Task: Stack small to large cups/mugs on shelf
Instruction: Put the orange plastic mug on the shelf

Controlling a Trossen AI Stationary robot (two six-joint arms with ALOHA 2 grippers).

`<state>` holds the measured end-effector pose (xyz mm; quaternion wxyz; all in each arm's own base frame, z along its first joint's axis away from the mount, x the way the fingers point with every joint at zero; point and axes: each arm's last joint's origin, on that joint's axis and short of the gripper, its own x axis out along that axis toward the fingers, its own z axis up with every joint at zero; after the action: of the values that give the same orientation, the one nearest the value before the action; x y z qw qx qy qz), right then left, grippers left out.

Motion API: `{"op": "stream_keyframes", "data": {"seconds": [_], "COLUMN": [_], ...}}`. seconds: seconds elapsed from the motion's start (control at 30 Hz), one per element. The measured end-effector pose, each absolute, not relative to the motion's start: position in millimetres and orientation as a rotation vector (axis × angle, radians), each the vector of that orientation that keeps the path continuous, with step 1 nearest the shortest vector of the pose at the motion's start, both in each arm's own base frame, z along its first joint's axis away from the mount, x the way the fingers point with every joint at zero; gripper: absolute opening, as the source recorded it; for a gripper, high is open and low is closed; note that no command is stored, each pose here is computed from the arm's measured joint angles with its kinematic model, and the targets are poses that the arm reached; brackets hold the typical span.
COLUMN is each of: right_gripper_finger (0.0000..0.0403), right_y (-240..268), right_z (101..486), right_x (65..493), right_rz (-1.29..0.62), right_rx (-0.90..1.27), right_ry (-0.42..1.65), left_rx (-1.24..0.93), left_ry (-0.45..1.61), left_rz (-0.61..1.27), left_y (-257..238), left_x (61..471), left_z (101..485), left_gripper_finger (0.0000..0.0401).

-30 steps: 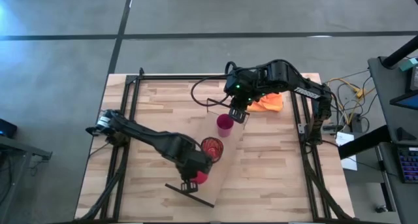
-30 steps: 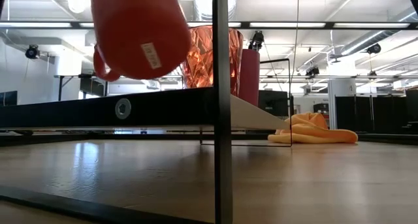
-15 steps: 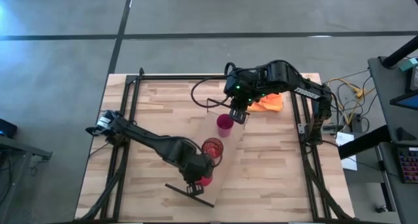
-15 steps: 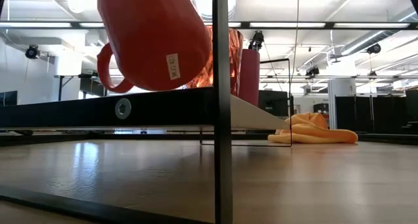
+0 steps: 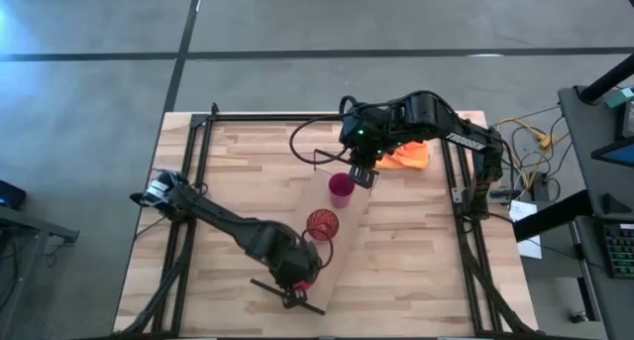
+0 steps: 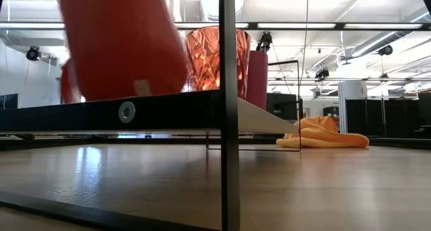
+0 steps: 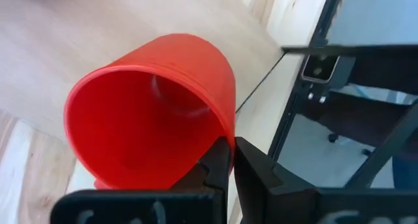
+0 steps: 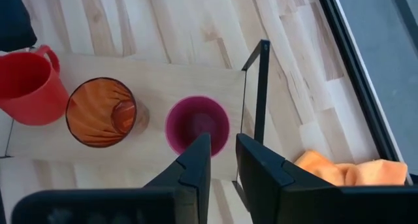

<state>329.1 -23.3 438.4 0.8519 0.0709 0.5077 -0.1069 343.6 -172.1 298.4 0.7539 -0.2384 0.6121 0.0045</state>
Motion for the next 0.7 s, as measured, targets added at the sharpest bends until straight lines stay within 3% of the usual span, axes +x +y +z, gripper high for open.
{"op": "stream_keyframes", "data": {"seconds": [0.3, 0.7], "right_gripper_finger": [0.0068, 0.0068], "right_y": [-23.3, -23.3], "right_z": [438.3, 438.2], "right_x": [329.2, 329.2], "right_rz": [-0.224, -0.224], "right_rx": [0.148, 0.148], "right_ry": [1.069, 1.069], "left_rx": [-0.521, -0.544], "left_ry": [1.346, 1.306], "left_rz": [0.017, -0.009], "left_y": [-170.4, -170.2], "left_x": [343.6, 348.7], "left_z": [294.3, 295.5], "left_gripper_finger": [0.0005, 0.0072]}}
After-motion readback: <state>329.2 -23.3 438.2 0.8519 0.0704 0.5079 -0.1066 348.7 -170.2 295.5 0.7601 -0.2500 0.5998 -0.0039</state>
